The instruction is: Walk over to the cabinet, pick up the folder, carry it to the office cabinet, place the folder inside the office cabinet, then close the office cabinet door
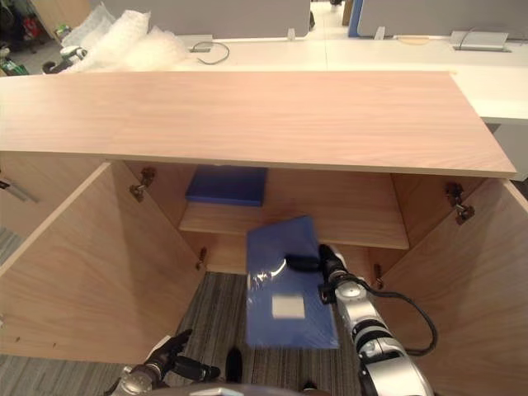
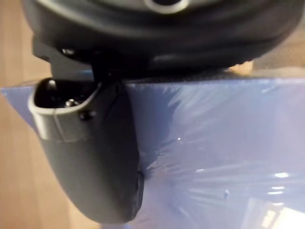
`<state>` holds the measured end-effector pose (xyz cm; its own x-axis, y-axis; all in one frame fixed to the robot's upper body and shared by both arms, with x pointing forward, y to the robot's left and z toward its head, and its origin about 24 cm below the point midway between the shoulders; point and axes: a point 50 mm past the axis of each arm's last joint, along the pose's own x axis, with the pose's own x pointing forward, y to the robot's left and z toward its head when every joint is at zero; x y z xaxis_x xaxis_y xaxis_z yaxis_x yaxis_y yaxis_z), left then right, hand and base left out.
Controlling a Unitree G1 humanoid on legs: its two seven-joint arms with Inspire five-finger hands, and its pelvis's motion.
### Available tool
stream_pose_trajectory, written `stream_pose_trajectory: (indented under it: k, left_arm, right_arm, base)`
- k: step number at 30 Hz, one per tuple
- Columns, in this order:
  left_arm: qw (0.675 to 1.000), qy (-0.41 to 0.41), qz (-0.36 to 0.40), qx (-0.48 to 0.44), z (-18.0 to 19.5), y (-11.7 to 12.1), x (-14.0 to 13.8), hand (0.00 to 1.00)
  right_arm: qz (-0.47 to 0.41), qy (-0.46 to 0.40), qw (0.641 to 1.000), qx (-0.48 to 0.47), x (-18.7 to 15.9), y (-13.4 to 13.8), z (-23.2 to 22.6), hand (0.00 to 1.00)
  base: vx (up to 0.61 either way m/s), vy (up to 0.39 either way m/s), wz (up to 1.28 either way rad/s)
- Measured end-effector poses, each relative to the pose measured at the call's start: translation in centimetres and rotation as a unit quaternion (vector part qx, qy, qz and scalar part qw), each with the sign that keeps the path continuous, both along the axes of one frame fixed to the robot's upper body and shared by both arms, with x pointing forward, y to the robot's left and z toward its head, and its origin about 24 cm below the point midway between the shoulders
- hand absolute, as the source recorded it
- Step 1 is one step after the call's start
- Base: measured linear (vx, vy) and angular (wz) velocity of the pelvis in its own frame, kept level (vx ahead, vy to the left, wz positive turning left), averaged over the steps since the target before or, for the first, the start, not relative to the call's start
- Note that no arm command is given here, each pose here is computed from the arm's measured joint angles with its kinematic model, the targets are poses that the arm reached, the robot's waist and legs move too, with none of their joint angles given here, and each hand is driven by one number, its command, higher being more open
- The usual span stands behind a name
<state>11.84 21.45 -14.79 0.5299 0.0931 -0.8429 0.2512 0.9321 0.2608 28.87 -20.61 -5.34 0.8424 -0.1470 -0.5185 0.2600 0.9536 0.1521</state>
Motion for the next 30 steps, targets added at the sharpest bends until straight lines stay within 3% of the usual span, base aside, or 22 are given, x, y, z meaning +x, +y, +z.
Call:
stream_pose_trajectory:
  k: [3, 5, 8, 11, 23, 28, 30]
  left_arm:
    - [1.000, -0.011, 0.027, 0.010, 0.1, 0.2, 0.2, 1.00]
    - [0.998, -0.019, 0.066, 0.004, 0.2, 0.1, 0.4, 1.00]
    - [0.993, -0.054, 0.101, -0.013, 0.8, -0.3, 1.5, 1.00]
    - [0.987, -0.083, 0.136, -0.036, 1.3, -0.6, 2.4, 1.00]
    - [0.953, -0.220, 0.176, -0.108, 5.0, -0.8, 7.6, 1.00]
    - [0.943, -0.239, 0.191, -0.134, 5.6, -1.5, 9.0, 1.00]
    - [0.941, -0.244, 0.191, -0.135, 5.9, -1.6, 9.4, 1.00]
  right_arm:
    - [-0.180, -0.066, 0.961, 0.199, 1.8, -1.3, 2.0, 0.00]
    - [-0.265, -0.145, 0.901, 0.313, 4.0, -2.3, 4.9, 0.00]
    - [-0.302, -0.251, 0.832, 0.392, 6.4, -3.3, 9.9, 0.00]
    - [-0.285, -0.327, 0.790, 0.433, 7.6, -3.2, 14.1, 0.00]
    - [-0.171, -0.458, 0.768, 0.414, 10.5, -1.1, 28.2, 0.00]
    - [-0.181, -0.471, 0.747, 0.433, 10.5, -1.5, 30.3, 0.00]
    - [-0.203, -0.465, 0.722, 0.470, 10.4, -2.0, 30.5, 0.00]
  base:
    - [0.00, 0.005, 0.08]
    - [-0.06, 0.013, 0.14]
    - [-0.12, -0.008, 0.19]
    - [-0.13, -0.016, 0.07]
    - [-0.13, -0.014, -0.14]
    - [-0.09, 0.033, -0.03]
    - [-0.04, 0.000, 0.06]
